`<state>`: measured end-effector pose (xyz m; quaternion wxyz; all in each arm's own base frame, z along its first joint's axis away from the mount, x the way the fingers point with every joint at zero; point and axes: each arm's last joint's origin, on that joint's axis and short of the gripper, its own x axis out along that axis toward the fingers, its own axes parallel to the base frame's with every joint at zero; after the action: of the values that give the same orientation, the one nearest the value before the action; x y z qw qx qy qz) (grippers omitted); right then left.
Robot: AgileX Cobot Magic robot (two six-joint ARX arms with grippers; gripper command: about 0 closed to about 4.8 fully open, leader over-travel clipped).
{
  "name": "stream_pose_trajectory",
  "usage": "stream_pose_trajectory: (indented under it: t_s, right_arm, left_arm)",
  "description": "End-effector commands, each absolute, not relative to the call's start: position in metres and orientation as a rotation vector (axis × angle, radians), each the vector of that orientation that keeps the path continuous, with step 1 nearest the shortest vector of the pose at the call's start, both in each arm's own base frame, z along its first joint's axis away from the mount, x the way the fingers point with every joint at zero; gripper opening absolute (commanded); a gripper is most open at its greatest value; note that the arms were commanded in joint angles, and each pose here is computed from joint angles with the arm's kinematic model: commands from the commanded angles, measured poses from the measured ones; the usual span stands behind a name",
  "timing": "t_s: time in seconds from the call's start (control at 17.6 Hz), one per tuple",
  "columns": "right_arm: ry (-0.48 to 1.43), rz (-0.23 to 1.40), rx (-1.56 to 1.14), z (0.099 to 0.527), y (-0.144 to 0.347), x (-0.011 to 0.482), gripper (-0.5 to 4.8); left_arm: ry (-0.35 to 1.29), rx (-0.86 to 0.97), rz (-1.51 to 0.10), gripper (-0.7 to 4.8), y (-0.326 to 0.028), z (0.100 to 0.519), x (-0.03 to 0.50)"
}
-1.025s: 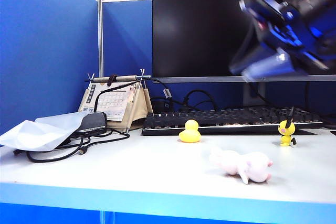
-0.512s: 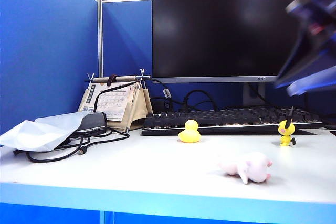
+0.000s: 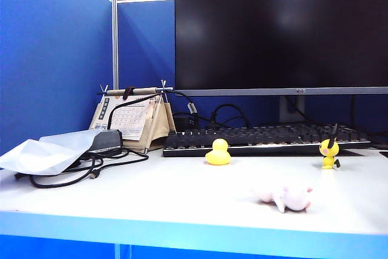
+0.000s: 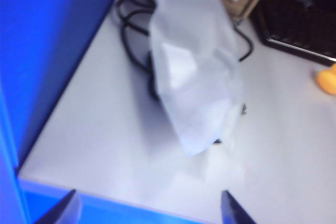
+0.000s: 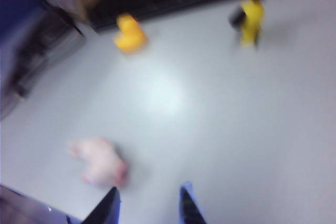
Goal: Pick up the doll with a different color than the other dolls and place it near you.
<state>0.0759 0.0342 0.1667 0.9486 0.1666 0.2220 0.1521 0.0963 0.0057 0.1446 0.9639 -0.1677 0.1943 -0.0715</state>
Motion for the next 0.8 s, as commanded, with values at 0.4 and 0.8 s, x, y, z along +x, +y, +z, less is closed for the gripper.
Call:
stream_pose_trajectory:
  t_s: [0.4,0.8]
  right_arm:
    - [0.556,0.267,0.304,0.1424,0.0341,0.0761,1.48]
    - [0.557,0.265,0.313,0.1424,0.0341,0.0761,1.48]
  left_arm:
    - [0.367,-0.332,-0.152,3.50,0.0055,0.1477,0.0957]
    - [0.367,-0.332,-0.151,3.50,0.0055,0.1477,0.0957]
